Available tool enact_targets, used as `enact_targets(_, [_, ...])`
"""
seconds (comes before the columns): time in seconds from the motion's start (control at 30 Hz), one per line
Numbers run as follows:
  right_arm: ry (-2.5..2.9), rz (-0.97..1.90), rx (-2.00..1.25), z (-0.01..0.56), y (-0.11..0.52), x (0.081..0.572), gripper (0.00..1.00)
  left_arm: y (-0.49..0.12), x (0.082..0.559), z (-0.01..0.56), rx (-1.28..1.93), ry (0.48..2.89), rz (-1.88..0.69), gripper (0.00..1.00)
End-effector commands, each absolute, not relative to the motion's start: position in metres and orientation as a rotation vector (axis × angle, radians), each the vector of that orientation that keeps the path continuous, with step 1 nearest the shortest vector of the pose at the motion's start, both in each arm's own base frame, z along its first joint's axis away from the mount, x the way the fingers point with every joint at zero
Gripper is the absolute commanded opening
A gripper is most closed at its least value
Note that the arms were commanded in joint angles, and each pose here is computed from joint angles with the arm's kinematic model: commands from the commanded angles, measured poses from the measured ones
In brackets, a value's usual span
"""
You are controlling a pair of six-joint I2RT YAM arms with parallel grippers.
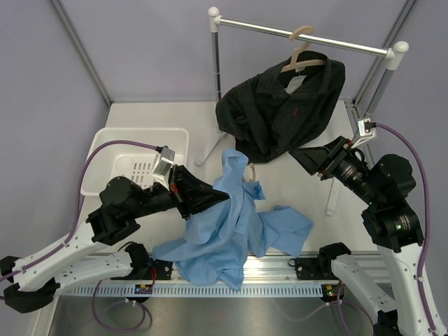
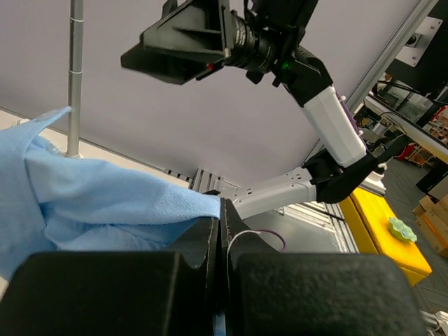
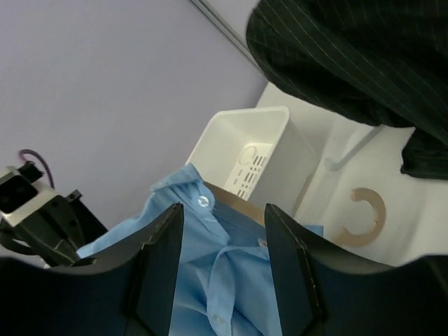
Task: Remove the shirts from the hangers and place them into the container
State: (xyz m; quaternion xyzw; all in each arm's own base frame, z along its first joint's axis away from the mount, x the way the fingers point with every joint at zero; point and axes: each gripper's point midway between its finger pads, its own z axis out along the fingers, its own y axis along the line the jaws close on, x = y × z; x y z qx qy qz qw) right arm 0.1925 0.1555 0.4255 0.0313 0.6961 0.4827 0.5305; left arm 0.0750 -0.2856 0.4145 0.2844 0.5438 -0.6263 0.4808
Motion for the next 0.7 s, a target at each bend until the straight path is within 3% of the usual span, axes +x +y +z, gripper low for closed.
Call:
enact_targets(0.0, [1.826,1.097,0.2,0.372,0.151,0.205,0.58,-0.277,0.067,0.456,0.681,1.185,-1.56,0.0])
enact_targets(0.3, [2.047,1.243,0.382,0.238,0.181,0.253,0.62,-0.277,0.059,0.461,0.719,1.171,-1.586,0.0])
enact_targets(0.67, [2.121,1.392,0.424,0.191,0.213,0.298,0.67,-0.279,0.057,0.462,0.73,1.191,-1.595,0.0])
